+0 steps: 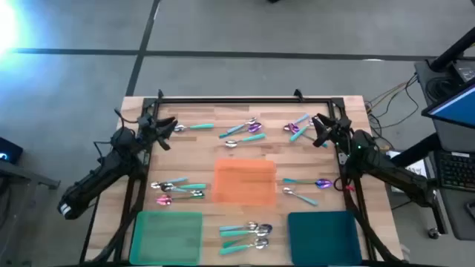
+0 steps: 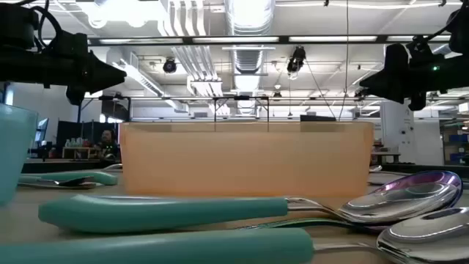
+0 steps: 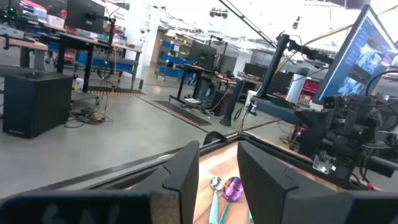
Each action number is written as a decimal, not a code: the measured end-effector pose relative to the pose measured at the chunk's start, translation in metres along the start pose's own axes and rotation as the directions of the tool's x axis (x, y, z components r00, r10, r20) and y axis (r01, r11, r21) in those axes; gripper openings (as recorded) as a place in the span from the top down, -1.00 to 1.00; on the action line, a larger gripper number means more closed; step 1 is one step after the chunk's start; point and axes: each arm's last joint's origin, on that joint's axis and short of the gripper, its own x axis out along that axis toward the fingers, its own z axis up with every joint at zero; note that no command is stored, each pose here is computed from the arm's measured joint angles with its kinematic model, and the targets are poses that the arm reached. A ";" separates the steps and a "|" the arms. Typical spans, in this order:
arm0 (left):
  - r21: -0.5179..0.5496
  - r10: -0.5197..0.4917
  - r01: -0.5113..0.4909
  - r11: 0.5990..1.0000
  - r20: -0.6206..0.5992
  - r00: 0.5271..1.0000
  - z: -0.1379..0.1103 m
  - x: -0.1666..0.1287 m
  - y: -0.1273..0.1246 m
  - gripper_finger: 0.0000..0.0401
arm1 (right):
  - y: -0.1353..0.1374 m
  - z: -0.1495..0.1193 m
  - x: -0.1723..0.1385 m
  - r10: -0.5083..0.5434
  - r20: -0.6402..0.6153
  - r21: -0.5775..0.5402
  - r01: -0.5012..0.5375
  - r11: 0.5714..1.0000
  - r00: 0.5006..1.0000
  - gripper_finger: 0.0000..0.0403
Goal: Sort silverware by color (type)
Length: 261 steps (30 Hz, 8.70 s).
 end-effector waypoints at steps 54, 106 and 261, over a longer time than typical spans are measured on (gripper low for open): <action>0.000 0.000 0.000 1.000 0.000 1.000 0.000 0.000 0.000 0.52 | 0.000 0.000 0.000 0.000 0.000 0.000 0.000 1.000 1.000 0.18; 0.000 0.000 0.000 1.000 0.000 1.000 0.000 0.000 0.000 0.52 | 0.000 0.000 0.000 0.000 0.000 0.000 0.000 1.000 1.000 0.18; 0.000 0.000 0.000 1.000 0.000 1.000 0.000 0.000 0.000 0.52 | 0.003 -0.001 0.000 0.105 -0.031 0.289 -0.091 0.953 0.994 0.18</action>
